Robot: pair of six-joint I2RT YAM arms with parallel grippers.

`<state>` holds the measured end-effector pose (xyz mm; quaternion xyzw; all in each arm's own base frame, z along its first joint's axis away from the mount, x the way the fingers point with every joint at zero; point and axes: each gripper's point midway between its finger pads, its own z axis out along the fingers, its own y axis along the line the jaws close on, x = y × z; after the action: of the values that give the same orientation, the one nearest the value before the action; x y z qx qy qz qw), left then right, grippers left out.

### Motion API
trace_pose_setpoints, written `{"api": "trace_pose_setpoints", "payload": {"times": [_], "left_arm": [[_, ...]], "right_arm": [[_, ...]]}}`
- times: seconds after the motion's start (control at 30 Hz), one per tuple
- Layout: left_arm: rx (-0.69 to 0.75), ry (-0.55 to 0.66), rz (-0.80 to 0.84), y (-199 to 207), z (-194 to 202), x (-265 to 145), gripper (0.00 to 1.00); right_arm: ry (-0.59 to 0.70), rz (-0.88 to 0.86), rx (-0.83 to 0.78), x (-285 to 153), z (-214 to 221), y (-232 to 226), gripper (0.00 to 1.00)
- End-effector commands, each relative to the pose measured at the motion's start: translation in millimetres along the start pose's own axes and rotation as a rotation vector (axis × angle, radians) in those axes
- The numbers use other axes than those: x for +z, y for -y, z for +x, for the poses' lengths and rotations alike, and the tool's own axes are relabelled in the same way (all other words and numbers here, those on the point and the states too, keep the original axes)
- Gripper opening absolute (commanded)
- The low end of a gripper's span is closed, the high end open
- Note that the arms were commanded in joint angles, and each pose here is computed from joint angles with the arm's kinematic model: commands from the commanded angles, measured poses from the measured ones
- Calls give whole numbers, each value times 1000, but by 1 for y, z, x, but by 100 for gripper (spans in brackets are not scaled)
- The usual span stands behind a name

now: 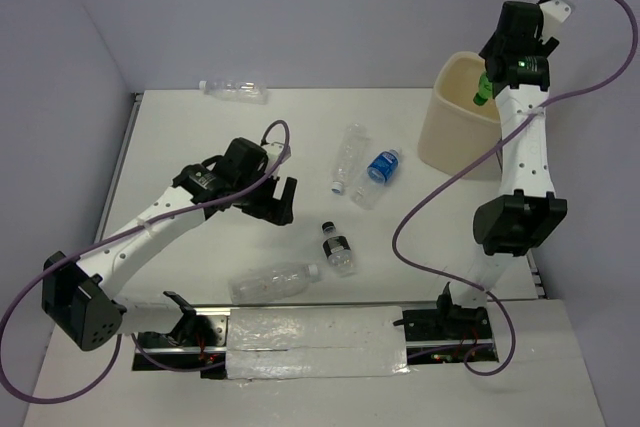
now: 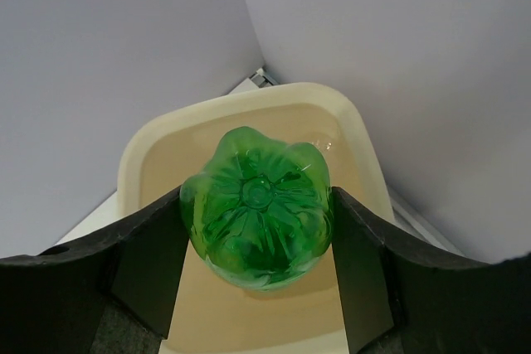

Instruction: Put the plastic bottles in the bin

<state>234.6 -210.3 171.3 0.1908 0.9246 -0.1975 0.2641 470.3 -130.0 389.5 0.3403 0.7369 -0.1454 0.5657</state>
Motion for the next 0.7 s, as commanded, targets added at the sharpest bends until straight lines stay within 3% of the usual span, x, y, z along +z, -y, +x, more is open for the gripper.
{"api": "trace_pose_setpoints", "payload": {"times": [0.0, 0.07, 0.1, 0.13, 0.23, 0.4, 0.53, 0.67], "left_arm": [[33, 30, -16, 1, -8, -6, 98], [36, 26, -15, 2, -6, -6, 99], [34, 22, -19, 1, -5, -5, 99], [34, 18, -20, 1, -4, -4, 99], [33, 15, -27, 0, -2, -3, 99], [38, 22, -15, 3, -5, -1, 99], [22, 38, -31, 1, -8, 1, 98], [-46, 119, -121, -12, -24, -3, 98]], "right_arm": [[84, -12, 56, 10, -22, -10, 35], [76, -25, 48, 13, -22, -15, 44], [70, -35, 38, 18, -22, -20, 67], [32, -27, 13, 23, -11, -20, 79], [20, -42, -3, 14, -14, -25, 98], [59, -114, -7, -24, -31, -32, 100], [88, -242, -29, -81, -45, -54, 100], [10, -422, -156, -136, 14, -112, 100]]}}
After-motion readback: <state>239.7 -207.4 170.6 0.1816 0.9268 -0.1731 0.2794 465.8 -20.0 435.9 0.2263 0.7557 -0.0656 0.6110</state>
